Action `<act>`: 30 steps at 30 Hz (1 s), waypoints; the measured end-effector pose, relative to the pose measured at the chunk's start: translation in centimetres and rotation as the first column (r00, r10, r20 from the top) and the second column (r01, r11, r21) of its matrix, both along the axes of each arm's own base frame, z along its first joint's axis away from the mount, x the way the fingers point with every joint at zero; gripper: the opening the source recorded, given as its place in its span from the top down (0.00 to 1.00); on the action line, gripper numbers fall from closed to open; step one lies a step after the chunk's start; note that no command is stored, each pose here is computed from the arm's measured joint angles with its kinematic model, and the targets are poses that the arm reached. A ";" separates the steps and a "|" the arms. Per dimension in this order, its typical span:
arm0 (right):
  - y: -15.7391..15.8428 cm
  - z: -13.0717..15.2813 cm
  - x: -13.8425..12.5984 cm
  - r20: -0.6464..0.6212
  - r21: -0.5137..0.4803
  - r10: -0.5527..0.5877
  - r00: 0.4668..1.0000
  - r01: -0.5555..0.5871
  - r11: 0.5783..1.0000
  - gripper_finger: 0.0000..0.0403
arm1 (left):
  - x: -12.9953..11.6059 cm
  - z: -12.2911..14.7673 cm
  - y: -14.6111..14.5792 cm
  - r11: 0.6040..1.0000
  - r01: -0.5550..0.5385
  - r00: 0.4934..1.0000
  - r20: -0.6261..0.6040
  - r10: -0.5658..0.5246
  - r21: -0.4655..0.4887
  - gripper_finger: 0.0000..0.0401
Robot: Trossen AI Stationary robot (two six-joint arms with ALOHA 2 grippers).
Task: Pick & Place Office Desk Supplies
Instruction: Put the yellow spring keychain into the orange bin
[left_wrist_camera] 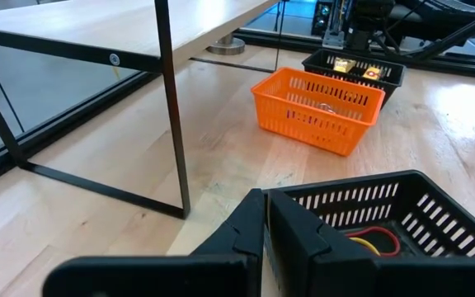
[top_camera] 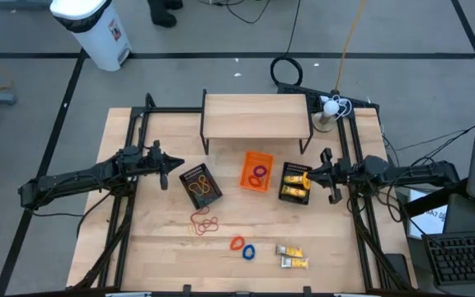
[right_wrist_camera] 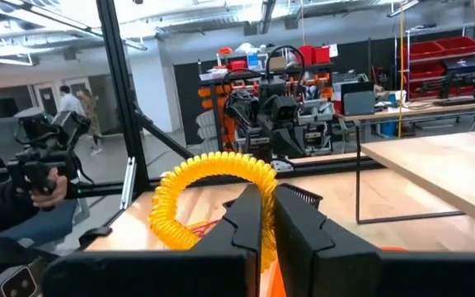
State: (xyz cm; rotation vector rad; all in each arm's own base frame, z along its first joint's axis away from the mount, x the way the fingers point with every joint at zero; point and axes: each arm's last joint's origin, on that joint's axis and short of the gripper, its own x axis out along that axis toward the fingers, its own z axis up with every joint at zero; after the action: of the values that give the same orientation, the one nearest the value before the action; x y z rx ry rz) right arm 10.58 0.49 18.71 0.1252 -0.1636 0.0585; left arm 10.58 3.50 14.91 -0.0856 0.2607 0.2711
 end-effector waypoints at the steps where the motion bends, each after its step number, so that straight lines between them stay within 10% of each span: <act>1: 0.0 0.0 0.0 -0.004 -0.001 0.000 1.000 0.000 1.000 0.98 | 0.0 0.0 0.0 1.000 0.000 1.000 0.000 0.000 0.000 0.95; 17: 0.1 2.5 2.1 0.012 -0.009 0.013 1.000 -0.013 1.000 0.98 | 0.0 0.0 0.0 1.000 0.006 1.000 -0.008 -0.006 0.028 0.95; 30: -1.9 3.0 15.4 -0.580 -0.078 -0.105 0.808 0.073 0.994 0.99 | 0.0 0.0 0.0 1.000 0.003 1.000 -0.004 -0.003 0.015 0.95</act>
State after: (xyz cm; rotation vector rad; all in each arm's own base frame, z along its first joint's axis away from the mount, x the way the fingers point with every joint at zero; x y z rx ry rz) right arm 25.94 -1.41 21.71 0.0786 0.4537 -0.0721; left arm 10.57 3.50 14.91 -0.0694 0.2624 0.2702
